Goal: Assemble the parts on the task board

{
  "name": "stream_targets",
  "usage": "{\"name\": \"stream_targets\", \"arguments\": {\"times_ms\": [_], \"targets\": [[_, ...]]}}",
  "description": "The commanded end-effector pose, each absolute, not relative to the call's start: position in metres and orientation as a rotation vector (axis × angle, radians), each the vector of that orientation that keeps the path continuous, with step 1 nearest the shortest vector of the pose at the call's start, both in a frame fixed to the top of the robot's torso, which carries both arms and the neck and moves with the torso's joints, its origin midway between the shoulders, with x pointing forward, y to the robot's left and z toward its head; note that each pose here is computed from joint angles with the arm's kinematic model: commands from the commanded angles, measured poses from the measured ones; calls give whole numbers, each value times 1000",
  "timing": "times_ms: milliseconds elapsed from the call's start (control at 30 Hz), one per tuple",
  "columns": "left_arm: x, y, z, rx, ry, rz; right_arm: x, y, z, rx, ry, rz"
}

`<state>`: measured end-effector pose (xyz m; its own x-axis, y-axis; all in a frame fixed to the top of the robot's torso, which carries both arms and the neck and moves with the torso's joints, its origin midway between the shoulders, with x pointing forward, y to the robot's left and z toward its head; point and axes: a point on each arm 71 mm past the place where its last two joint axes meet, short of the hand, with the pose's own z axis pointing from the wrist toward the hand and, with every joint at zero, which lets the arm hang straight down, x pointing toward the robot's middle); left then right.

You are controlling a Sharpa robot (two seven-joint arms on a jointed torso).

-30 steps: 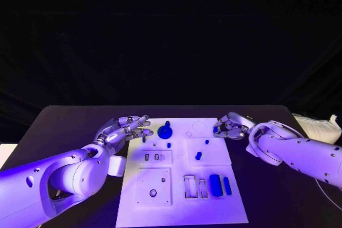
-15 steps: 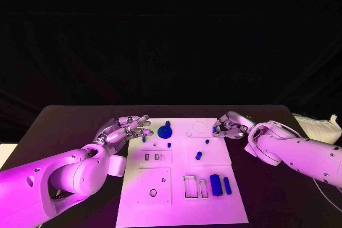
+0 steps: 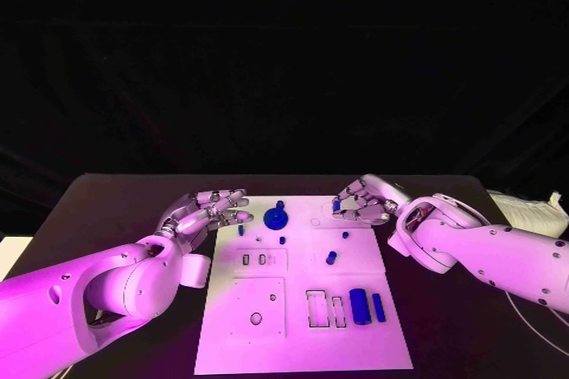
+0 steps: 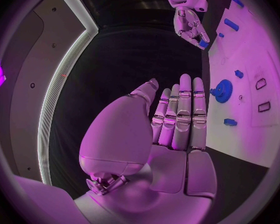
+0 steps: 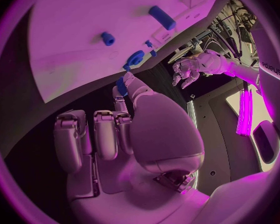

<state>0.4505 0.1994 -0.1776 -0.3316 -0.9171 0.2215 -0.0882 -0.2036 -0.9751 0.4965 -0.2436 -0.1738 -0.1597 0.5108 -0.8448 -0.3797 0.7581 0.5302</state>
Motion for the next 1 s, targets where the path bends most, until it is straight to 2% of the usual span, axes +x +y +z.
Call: {"name": "stream_targets", "arguments": {"times_ms": [33, 300, 500, 733, 1000], "targets": [[452, 199, -178, -1220, 1393, -1630, 492, -225, -173, 90, 1563, 765], [458, 206, -183, -1229, 1384, -1607, 473, -163, -178, -77, 1584, 797], [460, 207, -184, -1233, 1382, -1602, 465, -130, -186, -148, 1607, 806], [459, 206, -184, -1232, 1385, -1608, 461, -106, -203, -204, 1651, 786], [458, 203, -184, -1231, 1390, -1616, 455, -92, -217, -247, 1693, 773]]}}
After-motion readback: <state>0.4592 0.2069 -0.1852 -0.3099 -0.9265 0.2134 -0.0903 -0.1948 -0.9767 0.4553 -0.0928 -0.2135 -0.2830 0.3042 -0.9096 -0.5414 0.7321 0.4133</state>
